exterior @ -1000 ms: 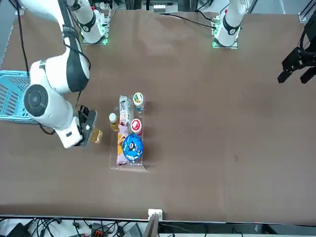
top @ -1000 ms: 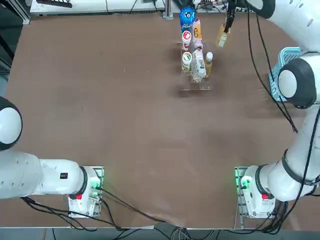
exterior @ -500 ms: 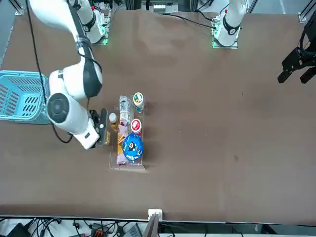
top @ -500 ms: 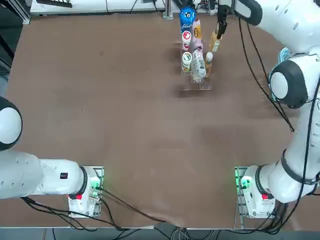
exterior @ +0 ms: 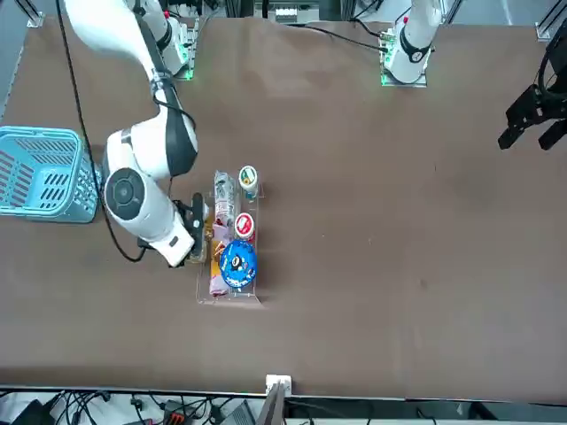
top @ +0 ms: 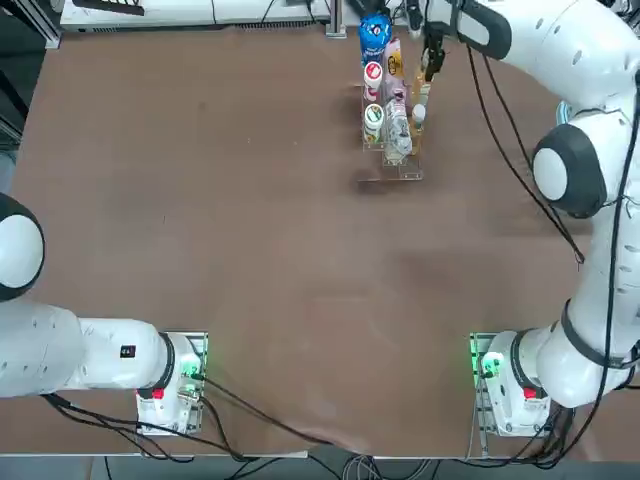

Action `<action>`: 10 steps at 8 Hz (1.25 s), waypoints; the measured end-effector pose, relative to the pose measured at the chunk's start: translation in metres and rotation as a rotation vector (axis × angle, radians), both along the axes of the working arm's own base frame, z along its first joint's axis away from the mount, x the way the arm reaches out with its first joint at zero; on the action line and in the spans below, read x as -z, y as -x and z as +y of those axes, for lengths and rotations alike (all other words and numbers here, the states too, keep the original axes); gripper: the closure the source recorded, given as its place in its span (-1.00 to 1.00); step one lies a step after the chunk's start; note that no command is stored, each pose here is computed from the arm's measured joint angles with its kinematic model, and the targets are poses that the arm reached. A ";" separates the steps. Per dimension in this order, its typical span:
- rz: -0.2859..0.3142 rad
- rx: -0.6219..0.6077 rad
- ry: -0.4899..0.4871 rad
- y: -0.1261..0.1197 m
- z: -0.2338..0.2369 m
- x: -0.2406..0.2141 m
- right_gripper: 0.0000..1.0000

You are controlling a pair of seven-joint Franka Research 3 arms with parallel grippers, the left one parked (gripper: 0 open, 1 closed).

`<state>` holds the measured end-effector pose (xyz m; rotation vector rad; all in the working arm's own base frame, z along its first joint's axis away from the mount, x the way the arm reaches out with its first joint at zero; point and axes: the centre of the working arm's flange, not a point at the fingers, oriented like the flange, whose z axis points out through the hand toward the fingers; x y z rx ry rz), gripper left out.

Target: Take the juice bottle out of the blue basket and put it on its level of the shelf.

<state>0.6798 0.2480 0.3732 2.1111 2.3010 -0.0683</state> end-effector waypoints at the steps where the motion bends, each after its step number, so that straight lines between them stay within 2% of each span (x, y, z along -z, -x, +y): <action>1: -0.005 -0.009 -0.001 -0.002 0.000 0.005 -0.09; 7: 0.002 -0.041 0.006 -0.009 0.002 0.046 -0.09; 10: 0.000 -0.026 0.002 -0.010 0.003 0.049 -0.09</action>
